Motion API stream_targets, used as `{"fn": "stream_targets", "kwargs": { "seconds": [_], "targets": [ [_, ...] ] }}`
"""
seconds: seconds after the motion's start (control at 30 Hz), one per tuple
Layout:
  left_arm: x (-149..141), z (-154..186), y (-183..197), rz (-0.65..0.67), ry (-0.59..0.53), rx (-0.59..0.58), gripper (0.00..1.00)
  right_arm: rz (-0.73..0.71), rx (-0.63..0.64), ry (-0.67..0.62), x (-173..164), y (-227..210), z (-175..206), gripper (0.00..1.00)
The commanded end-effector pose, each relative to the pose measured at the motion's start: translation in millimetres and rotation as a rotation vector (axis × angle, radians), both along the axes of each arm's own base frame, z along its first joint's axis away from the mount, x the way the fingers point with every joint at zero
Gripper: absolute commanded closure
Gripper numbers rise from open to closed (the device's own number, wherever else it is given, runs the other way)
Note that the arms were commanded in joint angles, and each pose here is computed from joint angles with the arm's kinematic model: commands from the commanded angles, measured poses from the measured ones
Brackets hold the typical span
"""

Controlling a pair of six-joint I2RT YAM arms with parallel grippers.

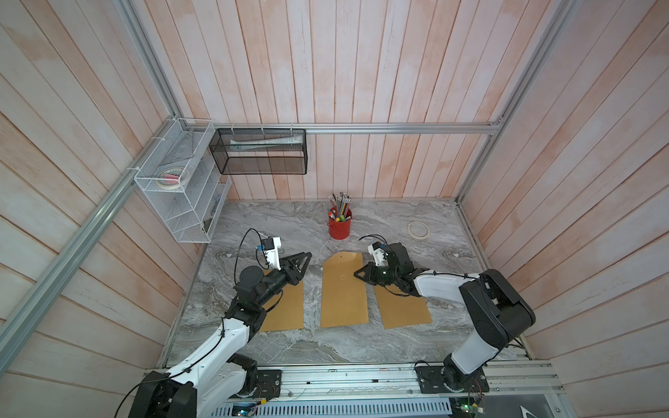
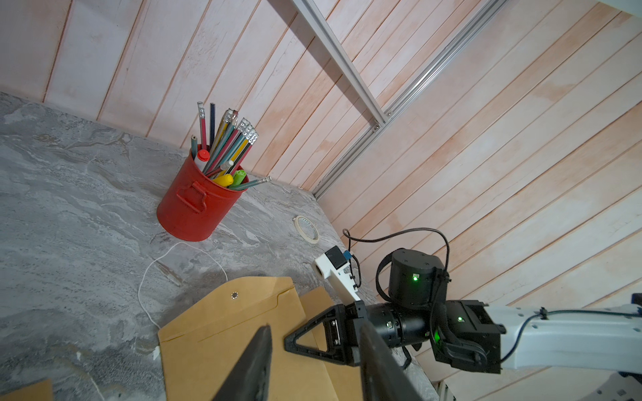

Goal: Open the file bag
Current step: Place the file bag at the center of the board.

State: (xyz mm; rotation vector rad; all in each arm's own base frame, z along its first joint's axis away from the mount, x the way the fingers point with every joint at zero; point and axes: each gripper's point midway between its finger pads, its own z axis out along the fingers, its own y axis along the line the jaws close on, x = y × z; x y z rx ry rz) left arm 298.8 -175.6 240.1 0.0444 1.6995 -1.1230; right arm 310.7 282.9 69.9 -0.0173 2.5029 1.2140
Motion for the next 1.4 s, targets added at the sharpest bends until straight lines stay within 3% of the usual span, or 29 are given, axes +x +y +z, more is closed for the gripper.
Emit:
{"fn": "stream_targets", "kwargs": {
  "seconds": [0.0,0.3,0.93,1.37],
  "targets": [
    [2.1,-1.3,4.5,0.024,-0.01,0.003,0.56,0.001,-0.023,0.005,2.4,4.0,-6.5,1.0],
    [1.8,-3.2,4.9,0.026,-0.005,0.0,0.56,0.009,-0.034,0.029,-1.4,6.4,-15.8,0.98],
    [1.3,-3.2,5.0,0.026,-0.005,-0.006,0.57,-0.051,-0.122,0.03,-2.3,-11.2,-19.4,0.63],
    [1.2,-7.1,5.1,0.026,0.002,-0.01,0.56,-0.102,-0.254,-0.01,3.3,-32.9,-13.9,0.53]
  ]
}}
